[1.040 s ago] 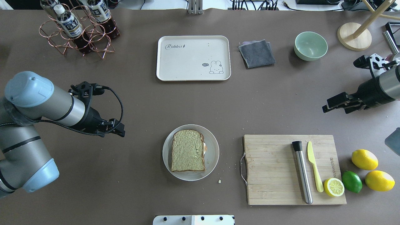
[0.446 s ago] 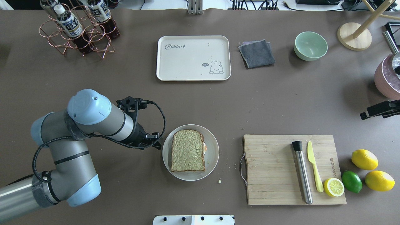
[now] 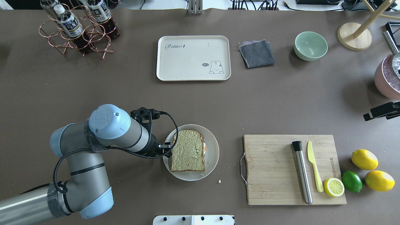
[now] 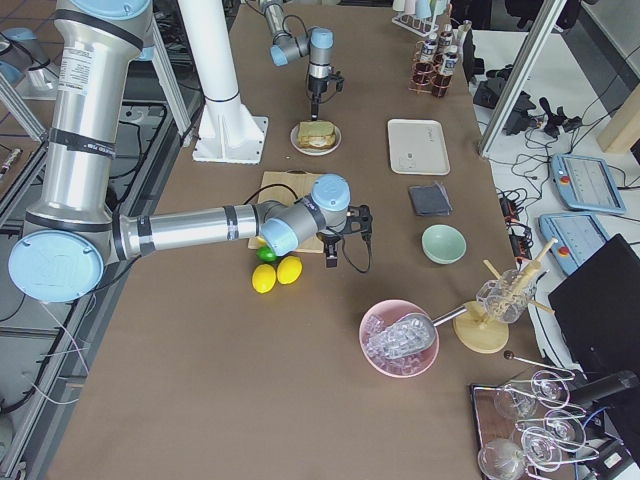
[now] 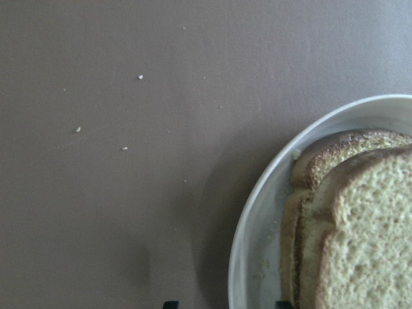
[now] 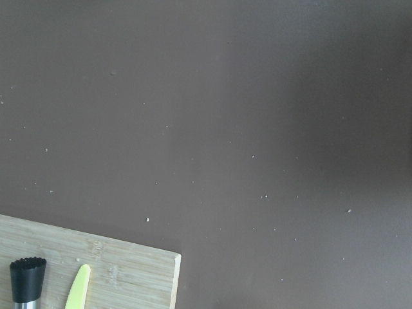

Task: Make sandwich and place on tray
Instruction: 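Lower the left gripper to the plate rim and grasp the plate, then lift the plate with the left gripper and carry it onto the white tray, then release the plate on the tray and raise the left gripper away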

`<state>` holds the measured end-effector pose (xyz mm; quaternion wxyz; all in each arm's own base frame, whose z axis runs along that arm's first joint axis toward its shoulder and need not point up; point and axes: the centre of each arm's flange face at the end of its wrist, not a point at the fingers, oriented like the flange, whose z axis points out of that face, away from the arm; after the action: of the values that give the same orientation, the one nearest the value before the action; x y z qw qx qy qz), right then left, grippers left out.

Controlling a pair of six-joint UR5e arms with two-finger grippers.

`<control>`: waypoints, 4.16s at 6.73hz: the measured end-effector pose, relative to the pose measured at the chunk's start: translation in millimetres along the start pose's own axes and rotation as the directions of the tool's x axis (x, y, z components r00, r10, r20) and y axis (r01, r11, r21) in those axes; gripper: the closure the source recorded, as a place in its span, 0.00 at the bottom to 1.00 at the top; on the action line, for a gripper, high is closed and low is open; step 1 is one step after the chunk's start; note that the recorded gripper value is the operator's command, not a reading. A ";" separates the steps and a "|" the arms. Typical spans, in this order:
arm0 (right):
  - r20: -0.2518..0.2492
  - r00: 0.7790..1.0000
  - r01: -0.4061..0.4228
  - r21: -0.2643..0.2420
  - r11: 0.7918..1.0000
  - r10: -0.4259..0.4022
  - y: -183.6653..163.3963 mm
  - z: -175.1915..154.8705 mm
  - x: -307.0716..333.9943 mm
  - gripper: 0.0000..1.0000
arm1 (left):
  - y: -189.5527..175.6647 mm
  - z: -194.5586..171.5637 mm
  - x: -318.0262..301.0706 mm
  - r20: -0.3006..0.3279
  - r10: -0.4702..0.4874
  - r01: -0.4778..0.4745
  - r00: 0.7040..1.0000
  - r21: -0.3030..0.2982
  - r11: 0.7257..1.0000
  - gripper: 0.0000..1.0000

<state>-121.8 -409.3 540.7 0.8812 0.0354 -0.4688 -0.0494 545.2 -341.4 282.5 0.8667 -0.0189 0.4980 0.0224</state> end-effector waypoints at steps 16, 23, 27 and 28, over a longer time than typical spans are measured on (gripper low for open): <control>0.007 0.997 0.075 0.025 0.997 -0.076 18.2 -22.3 30.1 0.00 | -236.4 -74.8 3.6 -0.092 -0.181 0.192 0.979 0.132 0.972 1.00; 0.017 0.995 0.095 0.062 0.994 -0.096 18.2 -41.5 43.2 0.00 | -348.3 -30.4 -1.5 -0.066 -0.155 0.164 0.986 0.166 0.972 0.50; 0.015 0.996 0.084 0.060 0.995 -0.085 23.0 -41.6 48.1 0.00 | -344.3 -53.1 -30.7 -0.060 -0.180 0.188 0.982 0.181 0.965 0.13; 0.013 0.997 0.079 0.059 0.995 -0.080 24.4 -41.4 50.3 0.00 | -322.3 -80.5 -42.8 -0.053 -0.199 0.206 0.978 0.167 0.964 0.13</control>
<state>-58.1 -390.5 561.6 0.8735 0.0793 -0.4751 -0.0711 472.9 -668.5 282.3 0.8537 0.0047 0.5091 -0.1097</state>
